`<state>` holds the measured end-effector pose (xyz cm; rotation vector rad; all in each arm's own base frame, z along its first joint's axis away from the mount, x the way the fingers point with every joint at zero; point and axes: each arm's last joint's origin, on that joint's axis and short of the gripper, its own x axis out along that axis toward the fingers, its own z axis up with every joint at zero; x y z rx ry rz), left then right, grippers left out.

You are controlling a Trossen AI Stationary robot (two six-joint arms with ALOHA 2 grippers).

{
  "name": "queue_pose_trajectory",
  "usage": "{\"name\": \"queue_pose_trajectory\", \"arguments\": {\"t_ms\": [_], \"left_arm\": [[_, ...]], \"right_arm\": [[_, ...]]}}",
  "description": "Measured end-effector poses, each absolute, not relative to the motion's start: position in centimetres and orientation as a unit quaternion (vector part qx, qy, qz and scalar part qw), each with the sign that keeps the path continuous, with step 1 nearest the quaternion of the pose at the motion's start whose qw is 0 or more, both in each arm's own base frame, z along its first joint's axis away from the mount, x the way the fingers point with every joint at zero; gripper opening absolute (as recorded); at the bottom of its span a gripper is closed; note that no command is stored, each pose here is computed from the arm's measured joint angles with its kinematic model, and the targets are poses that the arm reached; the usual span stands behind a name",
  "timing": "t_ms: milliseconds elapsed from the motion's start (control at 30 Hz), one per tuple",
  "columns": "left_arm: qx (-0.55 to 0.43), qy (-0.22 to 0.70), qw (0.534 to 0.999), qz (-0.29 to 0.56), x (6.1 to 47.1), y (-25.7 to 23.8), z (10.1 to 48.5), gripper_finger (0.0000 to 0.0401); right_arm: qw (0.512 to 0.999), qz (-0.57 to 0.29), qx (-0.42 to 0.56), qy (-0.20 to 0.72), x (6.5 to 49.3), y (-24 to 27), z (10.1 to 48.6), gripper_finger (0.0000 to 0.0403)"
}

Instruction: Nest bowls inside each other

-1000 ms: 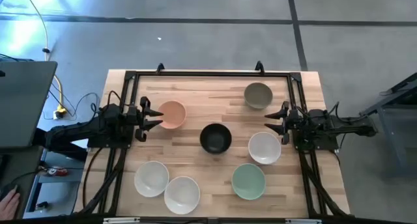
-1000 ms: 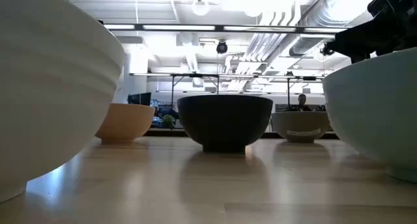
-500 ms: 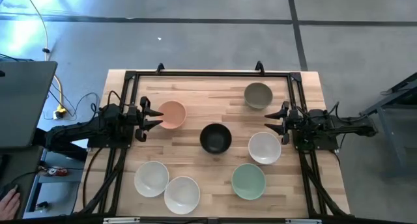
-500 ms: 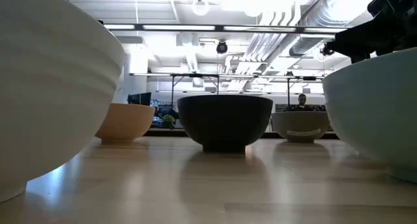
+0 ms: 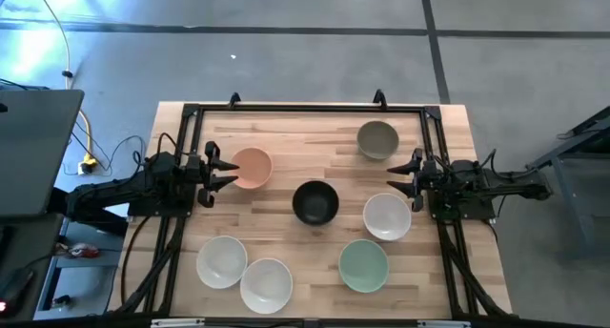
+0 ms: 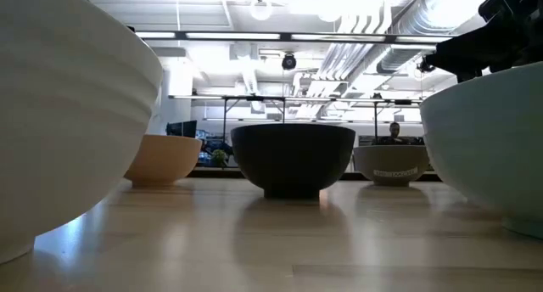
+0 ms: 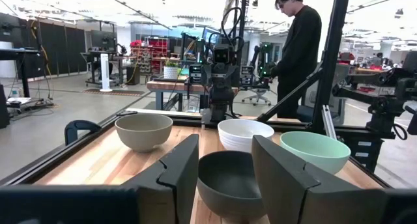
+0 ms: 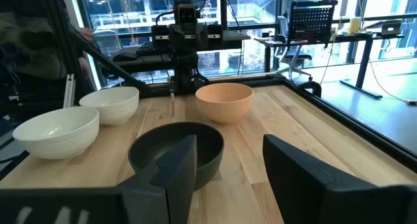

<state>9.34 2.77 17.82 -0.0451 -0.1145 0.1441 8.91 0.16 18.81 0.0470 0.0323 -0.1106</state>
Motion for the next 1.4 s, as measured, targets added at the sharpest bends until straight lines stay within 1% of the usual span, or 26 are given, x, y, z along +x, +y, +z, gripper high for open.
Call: {"name": "queue_pose_trajectory", "arguments": {"t_ms": [1267,1400], "left_arm": [[-0.023,-0.057,0.996,0.072,9.34,2.77,17.81,0.0133],[-0.023,-0.058,0.995,0.084,9.33,2.83,17.81,0.0133]], "right_arm": [[0.998,-0.055,0.024,0.016,8.91,0.16,18.82,0.0170],[0.998,-0.055,0.023,0.016,8.91,0.16,18.81,0.0170]]}}
